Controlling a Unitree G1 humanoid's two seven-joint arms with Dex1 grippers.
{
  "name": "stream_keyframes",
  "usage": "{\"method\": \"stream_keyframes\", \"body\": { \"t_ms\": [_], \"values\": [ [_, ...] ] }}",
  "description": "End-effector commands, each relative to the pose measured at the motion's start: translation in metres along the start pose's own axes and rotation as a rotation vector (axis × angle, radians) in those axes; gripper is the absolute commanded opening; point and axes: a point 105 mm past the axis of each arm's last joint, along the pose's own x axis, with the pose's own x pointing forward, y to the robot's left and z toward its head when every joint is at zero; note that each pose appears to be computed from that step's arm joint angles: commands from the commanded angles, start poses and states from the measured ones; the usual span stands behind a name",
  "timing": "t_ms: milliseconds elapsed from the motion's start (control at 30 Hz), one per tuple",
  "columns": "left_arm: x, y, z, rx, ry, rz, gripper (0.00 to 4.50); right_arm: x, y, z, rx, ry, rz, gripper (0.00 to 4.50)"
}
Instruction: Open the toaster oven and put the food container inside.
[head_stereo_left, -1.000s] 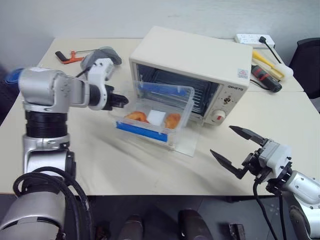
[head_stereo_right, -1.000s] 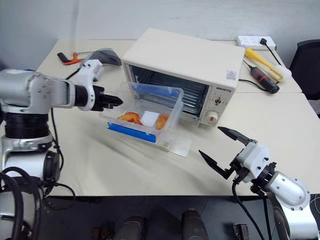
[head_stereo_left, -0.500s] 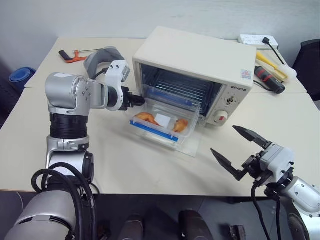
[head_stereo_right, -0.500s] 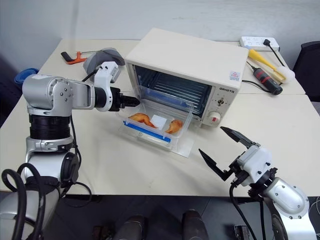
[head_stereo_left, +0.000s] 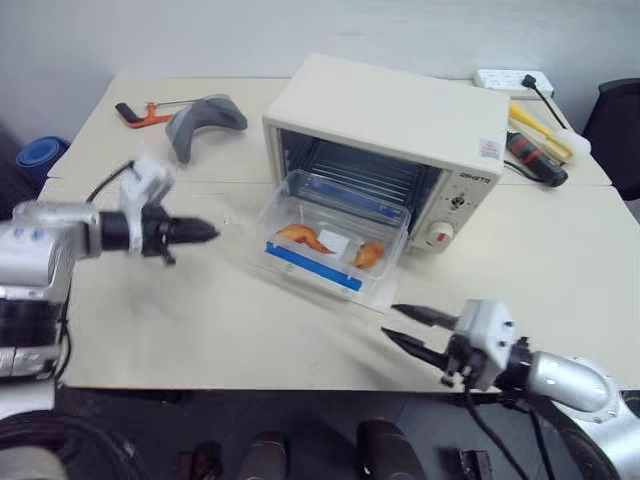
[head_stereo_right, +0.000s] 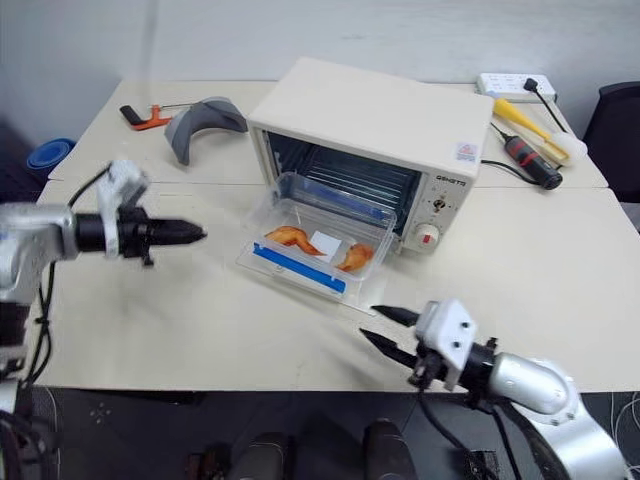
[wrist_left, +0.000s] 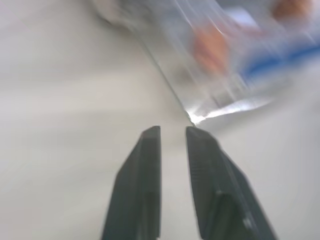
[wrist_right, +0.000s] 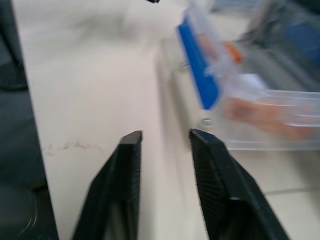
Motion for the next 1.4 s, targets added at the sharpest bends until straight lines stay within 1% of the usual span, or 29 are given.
{"method": "stream_keyframes", "body": {
  "t_ms": [33,67,100,167,233,267,333,367,467,533,733,867,1033,1200,1300,1400],
  "values": [
    [0.014,-0.024,-0.008,0.194,-0.023,-0.163,0.0,0.024,0.0,-0.008,0.002,0.007,0.002,0.38],
    [0.024,-0.029,-0.003,0.195,-0.083,-0.18,0.0,0.033,-0.007,-0.008,-0.013,0.0,-0.023,0.04],
    [0.033,-0.03,0.004,0.192,-0.136,-0.178,0.0,0.041,-0.013,-0.008,-0.029,-0.005,-0.047,0.04],
    [0.048,-0.031,0.014,0.196,-0.197,-0.172,0.0,0.054,-0.025,-0.005,-0.065,-0.013,-0.091,0.04],
    [0.059,-0.033,0.019,0.206,-0.213,-0.172,0.0,0.063,-0.036,-0.002,-0.088,-0.02,-0.138,0.04],
    [0.07,-0.03,0.024,0.2,-0.232,-0.146,0.0,0.068,-0.055,0.007,-0.1,-0.042,-0.225,0.04],
    [0.096,-0.015,0.039,0.154,-0.279,-0.042,0.0,0.072,-0.094,0.024,-0.135,-0.071,-0.377,0.04],
    [0.104,-0.009,0.045,0.14,-0.292,-0.003,0.0,0.073,-0.106,0.028,-0.148,-0.075,-0.416,0.04],
    [0.12,-0.001,0.064,0.096,-0.37,0.043,0.0,0.076,-0.131,0.036,-0.178,-0.088,-0.473,0.04],
    [0.13,0.002,0.07,0.089,-0.39,0.07,0.0,0.077,-0.142,0.036,-0.197,-0.085,-0.487,0.04],
    [0.145,0.022,0.093,0.09,-0.488,0.238,0.0,0.083,-0.165,0.046,-0.229,-0.112,-0.519,0.04],
    [0.147,0.028,0.099,0.076,-0.523,0.281,0.0,0.087,-0.168,0.051,-0.226,-0.135,-0.516,0.04],
    [0.142,0.031,0.096,0.069,-0.516,0.3,0.0,0.094,-0.15,0.05,-0.168,-0.139,-0.392,0.04],
    [0.136,0.032,0.088,0.052,-0.502,0.302,0.0,0.086,-0.138,0.047,-0.12,-0.143,-0.345,0.04],
    [0.124,0.018,0.081,0.057,-0.506,0.214,0.0,0.074,-0.122,0.052,-0.129,-0.181,-0.286,0.04],
    [0.096,-0.004,0.068,0.061,-0.516,0.071,0.0,0.052,-0.1,0.059,-0.156,-0.239,-0.195,0.04]
  ]
}}
